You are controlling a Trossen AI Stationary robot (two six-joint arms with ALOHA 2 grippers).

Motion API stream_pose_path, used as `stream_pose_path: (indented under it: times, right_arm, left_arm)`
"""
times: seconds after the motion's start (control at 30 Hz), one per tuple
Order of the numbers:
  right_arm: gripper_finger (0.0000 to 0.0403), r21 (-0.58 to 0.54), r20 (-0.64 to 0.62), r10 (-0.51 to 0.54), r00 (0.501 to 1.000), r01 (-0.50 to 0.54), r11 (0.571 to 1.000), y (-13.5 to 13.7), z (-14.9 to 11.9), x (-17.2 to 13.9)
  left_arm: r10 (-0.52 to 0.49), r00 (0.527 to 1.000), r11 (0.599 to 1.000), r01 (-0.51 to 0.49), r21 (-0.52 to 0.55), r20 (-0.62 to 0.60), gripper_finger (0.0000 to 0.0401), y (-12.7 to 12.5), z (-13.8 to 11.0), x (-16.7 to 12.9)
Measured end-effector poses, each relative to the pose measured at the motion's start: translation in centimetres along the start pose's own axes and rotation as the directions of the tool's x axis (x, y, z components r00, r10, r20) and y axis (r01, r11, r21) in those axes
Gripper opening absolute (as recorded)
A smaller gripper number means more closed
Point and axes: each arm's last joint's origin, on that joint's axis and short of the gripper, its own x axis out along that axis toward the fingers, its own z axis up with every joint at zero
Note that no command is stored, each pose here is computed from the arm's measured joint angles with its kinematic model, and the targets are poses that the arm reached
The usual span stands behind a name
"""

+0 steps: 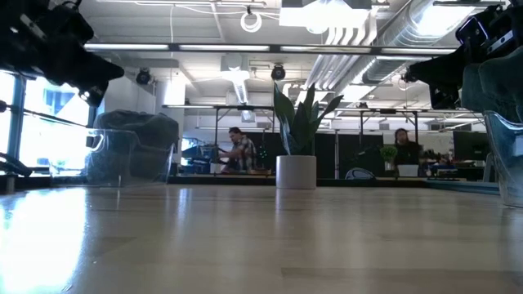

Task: Pick & Place hat
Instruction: Return to Home Position

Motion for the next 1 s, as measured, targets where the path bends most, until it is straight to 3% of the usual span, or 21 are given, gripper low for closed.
stream_pose_path:
  times: [0.17, 0.4, 0.63, 1.0]
  right_arm:
    - [0.0012, 0.0, -0.004, -0.001, 1.0, 0.001, 1.0, 0.0, 0.0, 0.0]
    - [0.0012, 0.0, -0.004, -0.001, 1.0, 0.001, 1.0, 0.0, 0.0, 0.0]
    - [0.0012, 0.0, -0.004, -0.001, 1.0, 0.001, 1.0, 0.0, 0.0, 0.0]
    - [0.0012, 0.0, -0.004, -0.001, 1.0, 0.001, 1.0, 0.0, 0.0, 0.0]
  left_arm:
    - [-0.04, 0.999, 0.998, 0.039, 0.041, 0.009, 0.0, 0.1, -1.0, 0.5]
    - [-0.117, 0.982, 0.987, 0.099, 0.128, 0.146, 0.0, 0.1, -1.2, 1.0]
    - [-0.1, 0.991, 0.977, 0.082, 0.194, 0.084, 0.0, 0.2, -1.7, 1.3]
    - [-0.033, 0.998, 0.984, 0.041, 0.173, -0.049, 0.0, 0.7, -2.9, 2.2]
